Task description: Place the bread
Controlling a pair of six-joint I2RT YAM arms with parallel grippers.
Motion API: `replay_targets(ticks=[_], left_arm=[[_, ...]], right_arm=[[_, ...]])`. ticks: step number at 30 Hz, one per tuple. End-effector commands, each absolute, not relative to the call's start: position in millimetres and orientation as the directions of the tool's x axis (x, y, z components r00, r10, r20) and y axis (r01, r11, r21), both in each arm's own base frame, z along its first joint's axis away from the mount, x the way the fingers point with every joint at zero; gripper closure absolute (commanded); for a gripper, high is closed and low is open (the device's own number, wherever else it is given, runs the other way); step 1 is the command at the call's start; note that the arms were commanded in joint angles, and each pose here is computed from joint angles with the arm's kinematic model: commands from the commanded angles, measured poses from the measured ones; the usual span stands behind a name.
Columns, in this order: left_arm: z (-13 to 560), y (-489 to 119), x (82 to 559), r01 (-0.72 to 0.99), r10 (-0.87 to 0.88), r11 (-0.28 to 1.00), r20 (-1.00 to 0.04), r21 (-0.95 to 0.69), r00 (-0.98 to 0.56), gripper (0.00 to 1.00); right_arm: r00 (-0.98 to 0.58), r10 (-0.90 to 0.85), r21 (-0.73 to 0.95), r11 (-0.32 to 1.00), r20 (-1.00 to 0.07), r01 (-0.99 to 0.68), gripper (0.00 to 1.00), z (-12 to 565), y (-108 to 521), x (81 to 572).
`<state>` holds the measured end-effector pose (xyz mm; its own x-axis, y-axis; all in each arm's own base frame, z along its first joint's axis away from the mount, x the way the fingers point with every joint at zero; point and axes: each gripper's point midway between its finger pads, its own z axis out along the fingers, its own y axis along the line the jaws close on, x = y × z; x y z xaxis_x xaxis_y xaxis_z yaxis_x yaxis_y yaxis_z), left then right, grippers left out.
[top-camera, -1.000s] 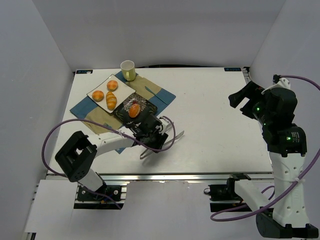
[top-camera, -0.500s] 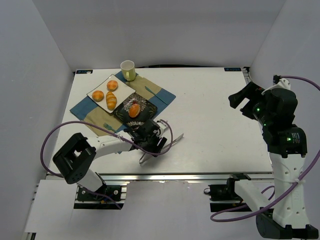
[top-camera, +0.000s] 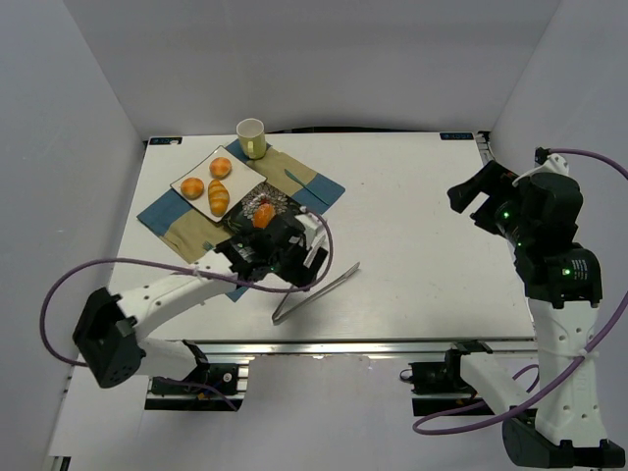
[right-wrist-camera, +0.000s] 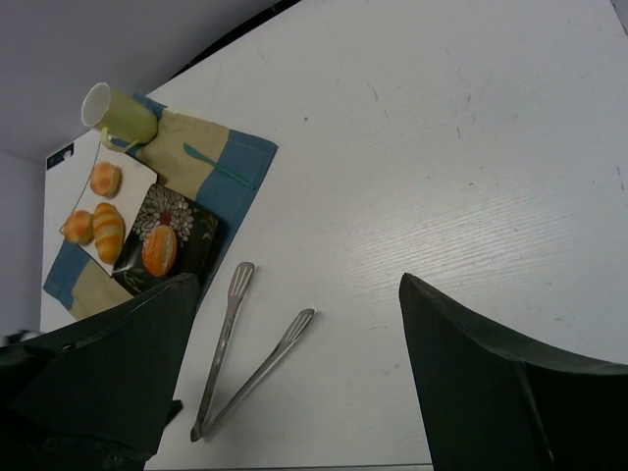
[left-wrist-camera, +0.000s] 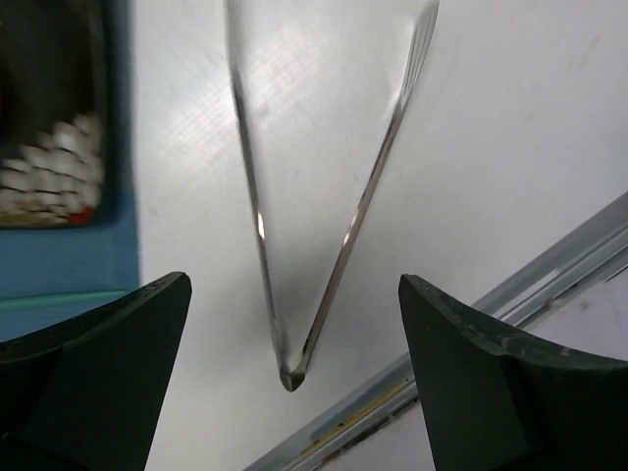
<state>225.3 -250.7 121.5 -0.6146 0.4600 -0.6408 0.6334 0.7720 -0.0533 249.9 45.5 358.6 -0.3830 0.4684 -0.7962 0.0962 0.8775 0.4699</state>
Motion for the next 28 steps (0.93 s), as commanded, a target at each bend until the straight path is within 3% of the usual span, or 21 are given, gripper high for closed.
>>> replay_targets(ticks=[1,7,14,28], left_arm=[[196,-230,231,0.549,0.371,0.835,-0.723,-0.014,-0.583,0.02],[282,-157,260,0.212,0.280,0.957,-0.817,0.197,-0.505,0.02],[329,-128,272,-0.026,0.155,0.983,-0.890,0.183,-0.430,0.02],[341,-107,256,-0.089,0.040,0.993,-0.922,0.080,-0.386,0.02]], right_arm=[[-0.421,0.482,0.477,0.870,-0.769,0.125,0.11,348,48,256],[-0.520,0.447,0.440,0.886,-0.728,0.145,0.11,325,52,273],[-0.551,0.408,0.451,0.890,-0.728,0.064,0.11,328,66,290],[-0.551,0.396,0.471,0.882,-0.734,0.006,0.11,331,75,293]])
